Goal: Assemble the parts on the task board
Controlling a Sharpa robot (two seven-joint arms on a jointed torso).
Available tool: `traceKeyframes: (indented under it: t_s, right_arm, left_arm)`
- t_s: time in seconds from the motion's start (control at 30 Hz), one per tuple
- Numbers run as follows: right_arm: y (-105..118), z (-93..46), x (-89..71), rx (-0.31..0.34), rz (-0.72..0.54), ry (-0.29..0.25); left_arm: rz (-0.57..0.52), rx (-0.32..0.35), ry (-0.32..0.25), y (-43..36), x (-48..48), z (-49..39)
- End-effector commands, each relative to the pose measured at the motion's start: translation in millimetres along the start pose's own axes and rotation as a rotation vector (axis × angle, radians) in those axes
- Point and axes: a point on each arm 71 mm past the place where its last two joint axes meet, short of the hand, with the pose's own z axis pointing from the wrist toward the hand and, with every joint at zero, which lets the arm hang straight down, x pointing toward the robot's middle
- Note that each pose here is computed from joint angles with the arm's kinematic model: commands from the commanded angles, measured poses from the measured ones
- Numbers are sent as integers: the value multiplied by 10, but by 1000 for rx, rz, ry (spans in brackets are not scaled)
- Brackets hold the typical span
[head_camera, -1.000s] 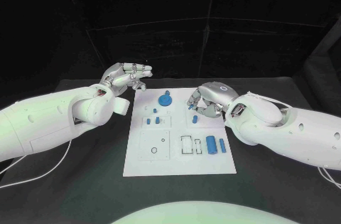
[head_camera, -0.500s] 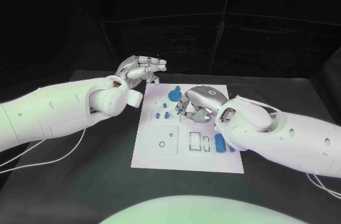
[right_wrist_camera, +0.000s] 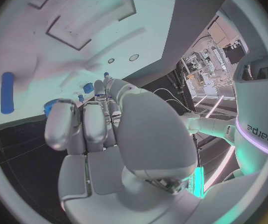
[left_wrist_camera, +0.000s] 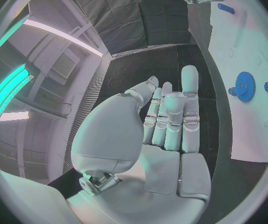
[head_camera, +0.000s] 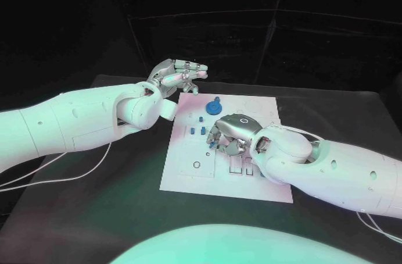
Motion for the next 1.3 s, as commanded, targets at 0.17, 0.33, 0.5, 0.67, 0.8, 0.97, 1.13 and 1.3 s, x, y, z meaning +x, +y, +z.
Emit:
traceKeyframes:
  t_s: [0.17, 0.33, 0.5, 0.67, 0.8, 0.97, 1.13, 1.3]
  right_arm:
    - [44, 21, 70, -23, -28, 46]
    - [71, 36, 97, -30, -30, 53]
    - [79, 41, 118, -32, -33, 53]
    - [85, 43, 134, -32, -33, 54]
    - [90, 45, 146, -33, -35, 62]
    - [95, 52, 156, -27, -49, 70]
    - [92, 70, 167, -8, -77, 79]
    - [94, 81, 179, 4, -101, 89]
  left_arm:
    - [-9, 10, 13, -15, 25, 15]
    - [-10, 8, 16, -12, 32, 20]
    - [-10, 7, 17, -11, 34, 21]
    - [-11, 6, 18, -10, 31, 21]
    - [-11, 4, 19, -9, 29, 21]
    - [-11, 3, 19, -8, 25, 20]
    - [-12, 2, 21, -7, 28, 20]
    - [-13, 0, 23, -6, 29, 20]
